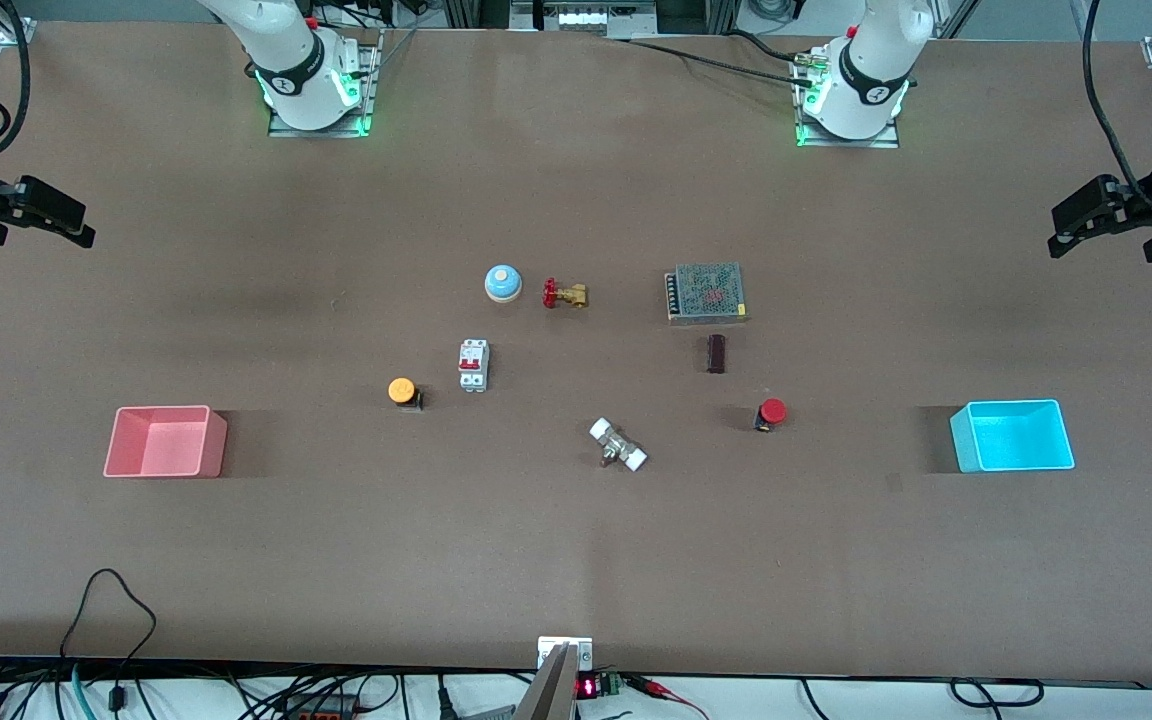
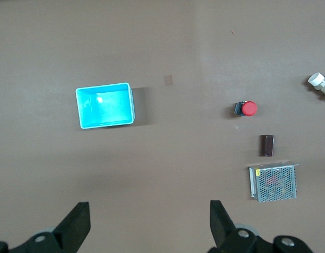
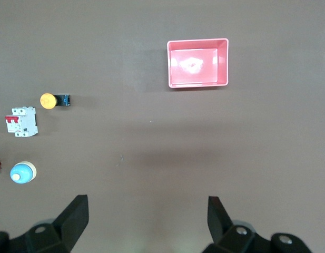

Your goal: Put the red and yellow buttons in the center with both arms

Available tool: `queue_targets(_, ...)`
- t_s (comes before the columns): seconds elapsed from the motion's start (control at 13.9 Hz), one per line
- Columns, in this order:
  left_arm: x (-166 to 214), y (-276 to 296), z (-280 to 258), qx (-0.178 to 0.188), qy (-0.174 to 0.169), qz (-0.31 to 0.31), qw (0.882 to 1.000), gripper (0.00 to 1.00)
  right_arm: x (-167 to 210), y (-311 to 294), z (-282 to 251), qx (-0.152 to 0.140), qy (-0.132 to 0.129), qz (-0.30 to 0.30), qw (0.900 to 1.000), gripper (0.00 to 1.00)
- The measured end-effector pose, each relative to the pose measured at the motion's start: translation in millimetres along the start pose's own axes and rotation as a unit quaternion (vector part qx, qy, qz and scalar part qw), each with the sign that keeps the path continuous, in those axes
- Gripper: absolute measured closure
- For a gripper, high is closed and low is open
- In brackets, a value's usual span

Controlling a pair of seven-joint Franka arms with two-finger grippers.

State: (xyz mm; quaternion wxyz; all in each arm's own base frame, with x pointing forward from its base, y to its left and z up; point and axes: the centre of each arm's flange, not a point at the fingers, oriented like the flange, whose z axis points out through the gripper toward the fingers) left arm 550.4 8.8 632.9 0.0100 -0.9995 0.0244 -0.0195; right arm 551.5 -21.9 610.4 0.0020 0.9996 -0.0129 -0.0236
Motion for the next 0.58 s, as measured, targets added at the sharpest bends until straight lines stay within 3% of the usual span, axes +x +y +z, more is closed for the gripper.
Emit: queue_targets(0.58,-8.5,-1.3,-3.0,-0.01,-0.003,-0.004,1.0,0.0,-2.0,-0.6,-0.9,0.0,-0.003,-0.001,1.0,0.0)
